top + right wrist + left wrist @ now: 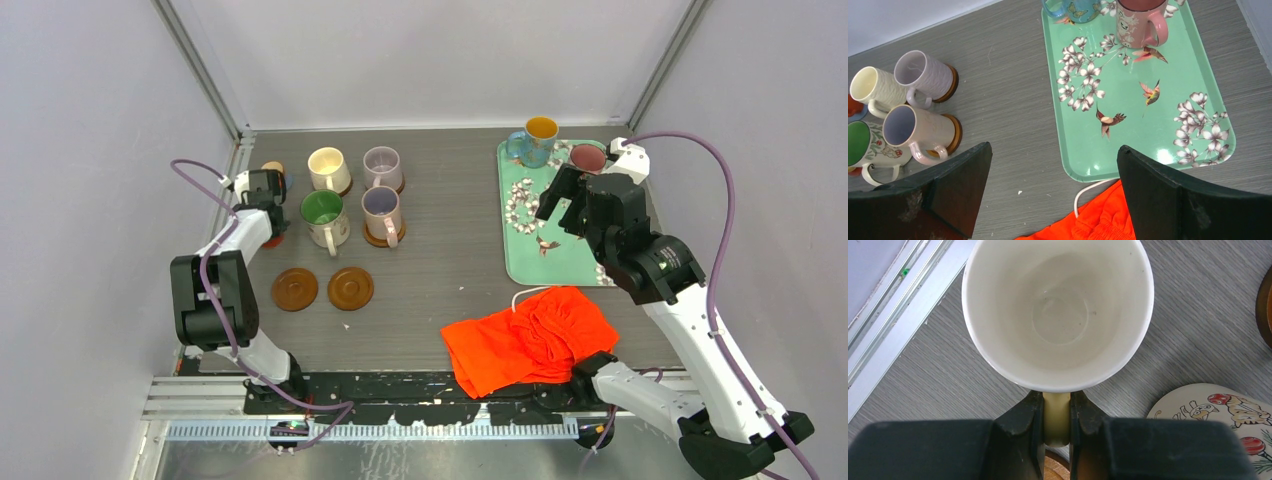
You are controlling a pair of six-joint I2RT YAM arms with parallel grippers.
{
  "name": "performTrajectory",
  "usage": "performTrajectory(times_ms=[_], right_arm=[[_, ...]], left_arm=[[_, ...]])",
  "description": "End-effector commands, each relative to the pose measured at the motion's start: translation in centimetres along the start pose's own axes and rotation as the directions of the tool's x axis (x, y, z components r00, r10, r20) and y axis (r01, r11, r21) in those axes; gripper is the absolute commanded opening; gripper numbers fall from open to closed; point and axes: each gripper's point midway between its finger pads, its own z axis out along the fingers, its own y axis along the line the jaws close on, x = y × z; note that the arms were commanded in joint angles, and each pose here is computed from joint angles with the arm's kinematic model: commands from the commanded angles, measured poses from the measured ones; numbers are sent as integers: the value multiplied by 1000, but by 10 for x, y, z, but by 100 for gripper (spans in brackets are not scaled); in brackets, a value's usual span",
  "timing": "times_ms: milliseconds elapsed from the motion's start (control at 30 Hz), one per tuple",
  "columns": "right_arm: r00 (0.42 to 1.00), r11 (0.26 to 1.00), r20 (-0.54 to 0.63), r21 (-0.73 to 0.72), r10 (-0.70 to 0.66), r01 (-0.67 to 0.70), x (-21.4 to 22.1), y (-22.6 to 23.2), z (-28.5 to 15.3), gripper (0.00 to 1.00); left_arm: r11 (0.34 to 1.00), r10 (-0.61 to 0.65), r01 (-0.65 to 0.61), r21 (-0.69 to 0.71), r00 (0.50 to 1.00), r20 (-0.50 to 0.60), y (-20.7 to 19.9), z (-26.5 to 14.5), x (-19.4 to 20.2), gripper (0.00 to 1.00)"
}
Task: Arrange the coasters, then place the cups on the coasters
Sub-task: Place the cup on the coaster.
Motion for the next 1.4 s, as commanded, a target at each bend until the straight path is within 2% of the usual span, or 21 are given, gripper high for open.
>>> performTrajectory(times_ms=[0, 133, 367, 567, 700, 1133, 1233, 1367], right_arm=[[999, 1000, 33, -4, 2, -2, -7, 3, 2, 100], [999, 1000, 35, -2, 1, 0, -7, 3, 2, 100], [999, 1000, 36, 4, -3, 2, -7, 2, 2, 100], [999, 1000, 32, 4, -5, 5, -6, 2, 3, 100], [999, 1000, 32, 8, -6, 6, -6, 2, 4, 100], [999, 1000, 36, 5, -8, 8, -6, 2, 2, 100], [999, 1000, 35, 2, -8, 8, -6, 3, 1, 100], [999, 1000, 30, 2, -10, 10, -5, 3, 2, 100]], left_arm=[[997, -77, 76, 12, 993, 91, -6, -5, -33, 1], [997, -83, 82, 6, 993, 80, -5, -4, -29, 1], [997, -82, 82, 3, 994, 67, -5, -3, -27, 9], [996, -84, 84, -4, 994, 64, -3, -4, -26, 22], [996, -83, 83, -5, 995, 63, -2, -4, -26, 25], [996, -91, 91, 9, 993, 79, 0, -17, -33, 45], [995, -98, 96, 21, 991, 88, 0, -26, -38, 55], [994, -106, 104, 29, 990, 97, 3, -37, -43, 77]])
